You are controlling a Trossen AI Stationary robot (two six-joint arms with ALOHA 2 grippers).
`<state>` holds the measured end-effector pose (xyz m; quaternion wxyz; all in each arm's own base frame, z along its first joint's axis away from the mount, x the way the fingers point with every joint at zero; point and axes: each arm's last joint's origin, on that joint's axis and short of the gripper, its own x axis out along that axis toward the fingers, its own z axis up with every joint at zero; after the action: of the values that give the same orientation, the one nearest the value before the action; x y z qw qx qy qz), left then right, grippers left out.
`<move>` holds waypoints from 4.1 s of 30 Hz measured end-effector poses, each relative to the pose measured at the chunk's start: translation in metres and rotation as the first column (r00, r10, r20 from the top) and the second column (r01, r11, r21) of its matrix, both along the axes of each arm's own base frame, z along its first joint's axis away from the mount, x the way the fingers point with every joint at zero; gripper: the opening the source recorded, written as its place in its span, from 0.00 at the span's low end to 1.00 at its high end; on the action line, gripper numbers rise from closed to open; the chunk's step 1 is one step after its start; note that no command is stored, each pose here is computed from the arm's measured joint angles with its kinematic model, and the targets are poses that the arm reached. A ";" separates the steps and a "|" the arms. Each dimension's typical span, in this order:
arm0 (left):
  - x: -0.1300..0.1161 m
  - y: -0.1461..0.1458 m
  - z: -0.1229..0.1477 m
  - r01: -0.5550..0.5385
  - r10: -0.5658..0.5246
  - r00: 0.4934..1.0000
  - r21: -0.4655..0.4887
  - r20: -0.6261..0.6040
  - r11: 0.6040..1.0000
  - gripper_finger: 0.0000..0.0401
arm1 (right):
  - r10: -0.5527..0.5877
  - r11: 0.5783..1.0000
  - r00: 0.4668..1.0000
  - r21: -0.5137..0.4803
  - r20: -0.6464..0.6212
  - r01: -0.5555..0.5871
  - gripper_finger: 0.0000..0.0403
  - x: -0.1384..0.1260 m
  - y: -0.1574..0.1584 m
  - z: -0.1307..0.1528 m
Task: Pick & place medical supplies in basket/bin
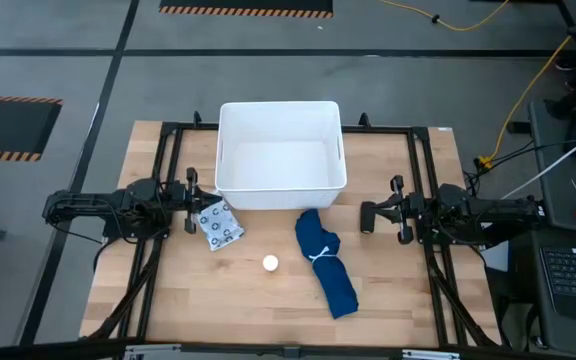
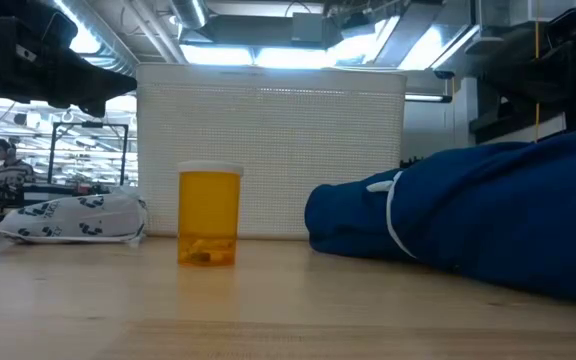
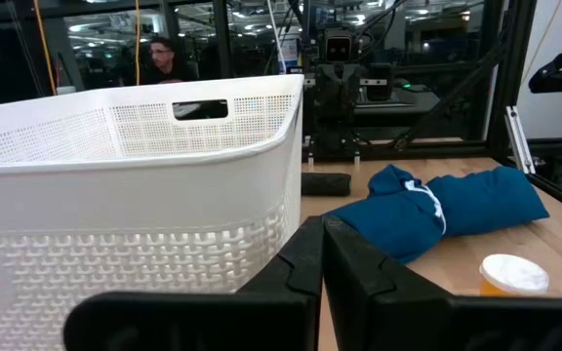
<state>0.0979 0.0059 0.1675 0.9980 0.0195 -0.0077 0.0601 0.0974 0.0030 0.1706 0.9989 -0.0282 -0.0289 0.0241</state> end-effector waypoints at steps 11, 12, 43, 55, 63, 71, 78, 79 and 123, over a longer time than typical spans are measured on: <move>0.000 0.000 0.000 0.000 0.000 1.000 0.000 0.000 1.000 0.01 | 0.000 1.000 1.000 0.000 0.000 0.000 0.07 0.000 0.000 0.000; 0.000 0.000 0.000 0.000 0.000 1.000 0.000 0.000 1.000 0.01 | 0.000 1.000 1.000 0.000 0.000 0.000 0.07 0.000 0.000 0.000; 0.000 0.000 0.000 -0.011 0.014 1.000 0.133 -0.016 0.991 0.02 | -0.001 1.000 1.000 -0.026 0.002 0.001 0.07 0.000 0.000 0.000; 0.000 0.000 0.000 -0.005 0.007 1.000 0.130 -0.016 0.991 0.02 | -0.049 0.999 0.999 -0.017 0.020 0.050 0.07 0.000 -0.001 0.002; 0.000 0.001 0.000 -0.043 0.044 0.999 0.070 -0.004 0.997 0.01 | -0.138 0.990 0.990 -0.041 0.018 0.138 0.07 0.000 -0.004 0.002; -0.001 -0.001 0.001 0.031 -0.033 0.999 -0.075 -0.030 0.997 0.00 | -0.136 0.990 0.991 -0.043 0.015 0.136 0.02 0.000 -0.004 0.001; -0.005 -0.001 0.005 -0.001 -0.018 0.994 -0.177 -0.104 0.984 0.01 | -0.150 0.988 0.987 0.033 -0.049 0.151 0.01 0.004 -0.004 -0.003; -0.006 0.000 0.007 -0.014 -0.005 0.994 -0.177 -0.111 0.984 0.00 | -0.150 0.988 0.987 0.041 -0.061 0.152 0.01 0.004 -0.004 -0.001; 0.020 -0.033 0.047 -0.156 0.079 0.815 -0.085 -0.574 0.984 0.00 | -0.337 0.822 0.645 0.120 -0.686 0.557 0.00 0.061 0.015 0.109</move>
<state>0.1176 -0.0276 0.2143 0.9484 -0.0272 0.2949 0.1135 0.1583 0.0184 0.2796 0.9116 0.1379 0.3160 -0.2238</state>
